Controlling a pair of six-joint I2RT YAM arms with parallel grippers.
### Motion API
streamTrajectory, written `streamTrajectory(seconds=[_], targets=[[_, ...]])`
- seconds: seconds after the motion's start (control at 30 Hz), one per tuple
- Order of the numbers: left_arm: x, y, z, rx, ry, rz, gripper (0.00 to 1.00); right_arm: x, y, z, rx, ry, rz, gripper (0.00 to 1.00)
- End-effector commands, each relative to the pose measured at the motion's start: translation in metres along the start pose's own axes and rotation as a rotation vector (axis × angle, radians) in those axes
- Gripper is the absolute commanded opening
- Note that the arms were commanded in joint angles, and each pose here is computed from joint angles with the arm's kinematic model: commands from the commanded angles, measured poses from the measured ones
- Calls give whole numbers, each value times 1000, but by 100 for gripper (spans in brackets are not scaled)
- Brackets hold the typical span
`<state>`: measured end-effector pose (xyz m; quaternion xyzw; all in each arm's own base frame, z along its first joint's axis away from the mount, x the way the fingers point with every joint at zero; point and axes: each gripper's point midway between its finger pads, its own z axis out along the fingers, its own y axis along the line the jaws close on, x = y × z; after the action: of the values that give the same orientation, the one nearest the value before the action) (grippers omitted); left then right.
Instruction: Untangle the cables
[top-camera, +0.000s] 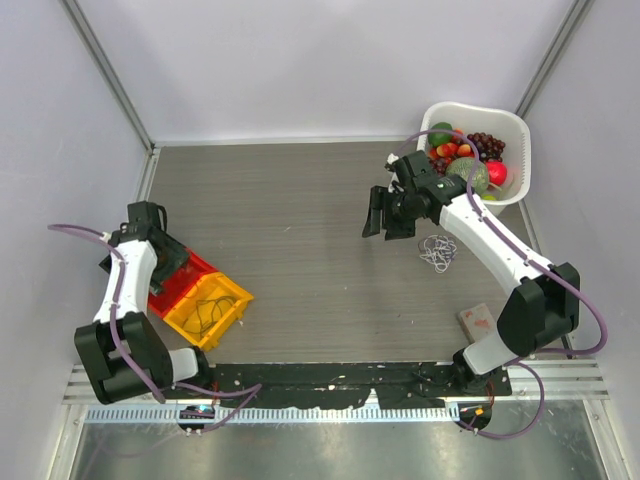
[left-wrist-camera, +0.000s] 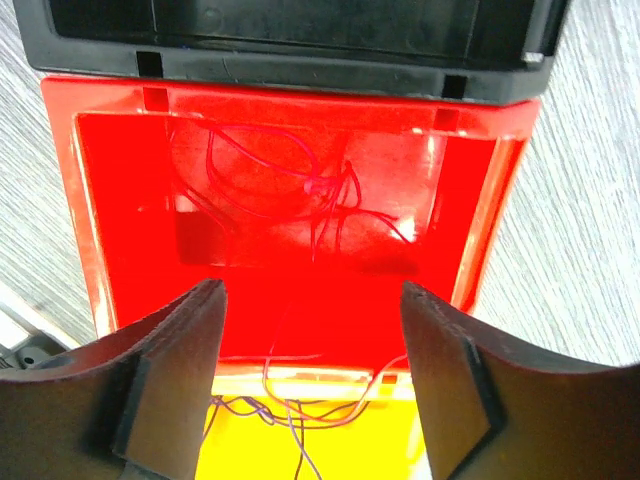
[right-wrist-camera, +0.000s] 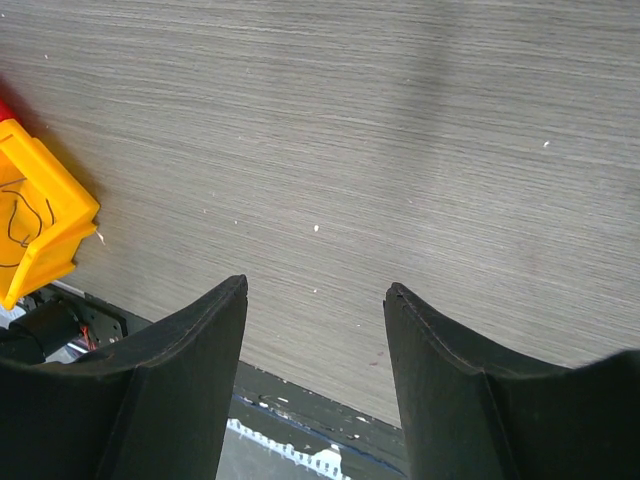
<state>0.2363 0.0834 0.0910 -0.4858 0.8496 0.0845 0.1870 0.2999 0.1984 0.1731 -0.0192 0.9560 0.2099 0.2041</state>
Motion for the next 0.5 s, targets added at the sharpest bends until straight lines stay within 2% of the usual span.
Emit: streamTrajectory(seconds=[0.0, 0.1, 0.2, 0.33, 0.4, 0.47], targets=[[-3, -6, -25, 89, -8, 39, 78, -13, 16, -8, -49, -44, -25, 62], [8, -9, -37, 144, 18, 105, 87, -13, 16, -7, -51, -46, -29, 62], [19, -9, -47, 170, 36, 158, 87, -12, 16, -5, -55, -42, -27, 62], [30, 7, -57, 119, 70, 141, 77, -10, 14, -4, -54, -49, -33, 62], [30, 16, -60, 84, 60, 113, 78, -9, 12, -4, -51, -58, -40, 62], [29, 24, -60, 38, 43, 68, 84, -8, 11, -4, -54, -63, -43, 62]])
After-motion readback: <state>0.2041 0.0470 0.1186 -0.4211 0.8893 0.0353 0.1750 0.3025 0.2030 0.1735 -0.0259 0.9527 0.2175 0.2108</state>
